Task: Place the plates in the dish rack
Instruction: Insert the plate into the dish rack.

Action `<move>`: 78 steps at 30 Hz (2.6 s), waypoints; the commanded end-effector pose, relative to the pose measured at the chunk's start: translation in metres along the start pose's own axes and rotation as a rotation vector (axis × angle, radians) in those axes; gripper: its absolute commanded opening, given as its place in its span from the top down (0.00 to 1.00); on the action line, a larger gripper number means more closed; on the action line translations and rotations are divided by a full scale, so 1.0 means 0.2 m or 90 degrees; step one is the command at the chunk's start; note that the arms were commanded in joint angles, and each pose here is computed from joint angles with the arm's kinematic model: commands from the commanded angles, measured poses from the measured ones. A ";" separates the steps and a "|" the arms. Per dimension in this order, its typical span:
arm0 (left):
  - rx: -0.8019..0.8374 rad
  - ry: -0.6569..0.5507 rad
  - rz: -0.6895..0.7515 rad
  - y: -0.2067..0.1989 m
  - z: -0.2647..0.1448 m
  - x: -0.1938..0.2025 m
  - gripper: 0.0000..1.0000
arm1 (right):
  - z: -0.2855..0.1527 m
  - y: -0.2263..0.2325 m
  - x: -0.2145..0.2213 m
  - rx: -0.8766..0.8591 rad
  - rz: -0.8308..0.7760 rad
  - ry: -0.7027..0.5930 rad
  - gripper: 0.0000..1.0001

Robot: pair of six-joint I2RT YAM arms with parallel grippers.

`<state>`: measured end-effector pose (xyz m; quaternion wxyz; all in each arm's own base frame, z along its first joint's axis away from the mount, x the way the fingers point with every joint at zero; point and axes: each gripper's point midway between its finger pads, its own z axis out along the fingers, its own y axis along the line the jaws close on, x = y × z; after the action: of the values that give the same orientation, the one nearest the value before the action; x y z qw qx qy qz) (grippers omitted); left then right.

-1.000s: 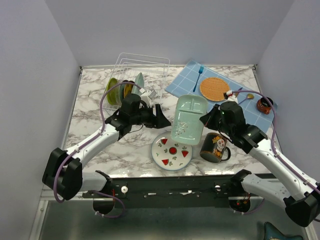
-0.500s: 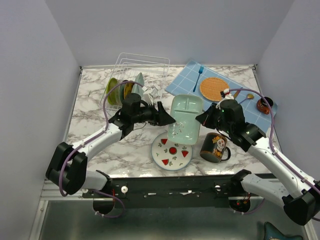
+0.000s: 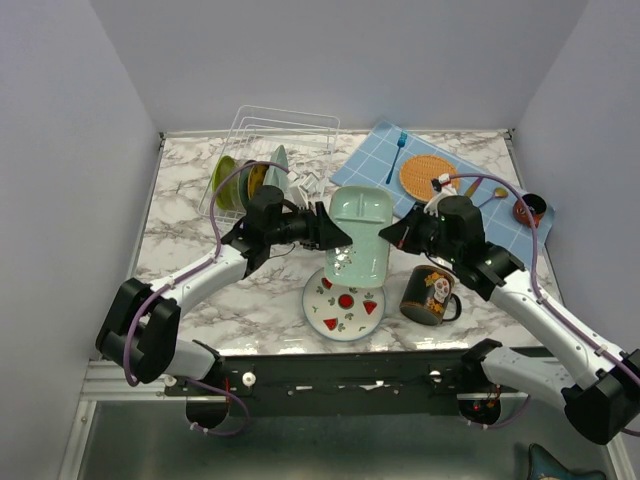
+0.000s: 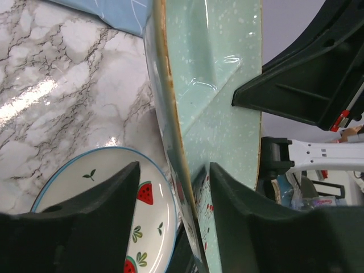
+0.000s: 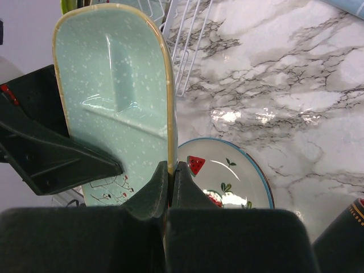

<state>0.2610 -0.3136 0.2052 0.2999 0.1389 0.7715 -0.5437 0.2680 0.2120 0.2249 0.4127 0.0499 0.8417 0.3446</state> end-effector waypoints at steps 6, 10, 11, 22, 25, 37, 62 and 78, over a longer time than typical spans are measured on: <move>0.021 -0.004 0.015 -0.04 0.01 -0.02 0.62 | -0.02 0.14 -0.13 -0.079 0.020 -0.058 0.99; 0.020 -0.010 0.016 -0.05 0.01 -0.03 0.81 | -0.02 0.12 -0.12 -0.073 0.020 -0.058 0.99; 0.017 -0.011 0.015 -0.04 0.01 -0.04 0.90 | -0.02 0.12 -0.12 -0.071 0.021 -0.057 0.99; 0.012 -0.036 0.028 -0.08 0.00 -0.12 1.00 | -0.01 -0.01 -0.14 0.004 0.020 -0.067 0.67; -0.003 -0.038 0.036 -0.08 0.00 -0.14 1.00 | -0.04 -0.11 -0.18 0.080 0.026 -0.091 0.48; -0.068 -0.083 0.063 0.01 -0.11 -0.38 1.00 | -0.24 -0.15 -0.38 0.146 -0.018 -0.200 0.21; -0.699 -0.093 0.296 0.31 -0.75 -1.37 1.00 | -0.20 -0.23 -0.24 0.156 -0.030 -0.144 0.19; -0.858 0.021 0.364 0.44 -0.68 -1.21 1.00 | -0.15 -0.28 -0.16 0.166 -0.022 -0.111 0.19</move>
<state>0.4435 -0.1452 0.2981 0.4013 0.1492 0.8996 0.0857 0.2822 0.1416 0.2358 0.4939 0.1189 0.8318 0.2238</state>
